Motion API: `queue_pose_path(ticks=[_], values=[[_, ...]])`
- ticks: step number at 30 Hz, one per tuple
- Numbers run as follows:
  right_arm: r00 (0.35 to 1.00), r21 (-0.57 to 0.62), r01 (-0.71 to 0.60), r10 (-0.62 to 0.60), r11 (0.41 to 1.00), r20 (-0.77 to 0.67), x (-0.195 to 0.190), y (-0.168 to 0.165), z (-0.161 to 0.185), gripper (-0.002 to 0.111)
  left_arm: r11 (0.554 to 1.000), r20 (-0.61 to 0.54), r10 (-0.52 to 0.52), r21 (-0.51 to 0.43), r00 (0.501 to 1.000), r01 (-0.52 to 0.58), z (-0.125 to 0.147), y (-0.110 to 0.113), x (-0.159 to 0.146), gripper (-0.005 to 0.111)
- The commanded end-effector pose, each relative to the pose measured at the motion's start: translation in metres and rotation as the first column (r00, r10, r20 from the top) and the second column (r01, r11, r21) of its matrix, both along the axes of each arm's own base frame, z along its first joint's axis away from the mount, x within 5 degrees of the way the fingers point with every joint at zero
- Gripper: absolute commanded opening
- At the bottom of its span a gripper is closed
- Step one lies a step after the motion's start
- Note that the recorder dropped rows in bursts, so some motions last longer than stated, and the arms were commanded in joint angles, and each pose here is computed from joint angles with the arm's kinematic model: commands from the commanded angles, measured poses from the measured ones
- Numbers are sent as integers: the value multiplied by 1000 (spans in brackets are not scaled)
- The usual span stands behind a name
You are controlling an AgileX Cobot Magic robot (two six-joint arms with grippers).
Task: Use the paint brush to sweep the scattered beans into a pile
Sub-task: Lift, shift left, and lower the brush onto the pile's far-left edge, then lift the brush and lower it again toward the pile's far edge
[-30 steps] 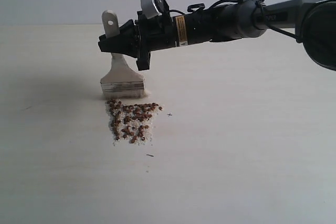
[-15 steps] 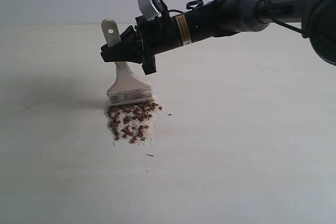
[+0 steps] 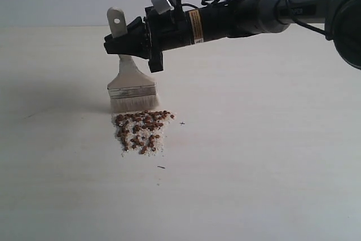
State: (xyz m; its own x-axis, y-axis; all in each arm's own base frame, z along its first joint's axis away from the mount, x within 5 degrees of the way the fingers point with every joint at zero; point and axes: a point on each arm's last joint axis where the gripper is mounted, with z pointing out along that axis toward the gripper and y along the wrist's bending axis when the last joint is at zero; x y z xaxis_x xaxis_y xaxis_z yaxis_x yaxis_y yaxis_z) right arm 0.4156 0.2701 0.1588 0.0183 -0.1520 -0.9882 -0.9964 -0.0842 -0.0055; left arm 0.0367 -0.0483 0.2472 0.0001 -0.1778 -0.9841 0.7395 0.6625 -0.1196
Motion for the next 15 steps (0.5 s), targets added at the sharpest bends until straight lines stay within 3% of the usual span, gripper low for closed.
queue_pose_path(ticks=[1, 8, 12, 15], values=[[999, 44, 15, -17, 999, 46, 0, -2, 22, 0, 1000, -3, -2, -8, 1000, 2, -1, 0, 0, 0], [997, 75, 66, -68, 995, 32, 3, -21, 58, 0, 1000, -5, -2, -9, 1000, 2, -1, 0, 0, 0], [985, 19, 171, -171, 985, 4, 4, -26, 59, 0, 1000, -5, -2, -9, 1000, 2, -1, 0, 0, 0], [992, 13, 130, -129, 991, -7, -1, -23, 53, 0, 1000, -3, -2, -8, 1000, 2, -1, 0, 0, 0]])
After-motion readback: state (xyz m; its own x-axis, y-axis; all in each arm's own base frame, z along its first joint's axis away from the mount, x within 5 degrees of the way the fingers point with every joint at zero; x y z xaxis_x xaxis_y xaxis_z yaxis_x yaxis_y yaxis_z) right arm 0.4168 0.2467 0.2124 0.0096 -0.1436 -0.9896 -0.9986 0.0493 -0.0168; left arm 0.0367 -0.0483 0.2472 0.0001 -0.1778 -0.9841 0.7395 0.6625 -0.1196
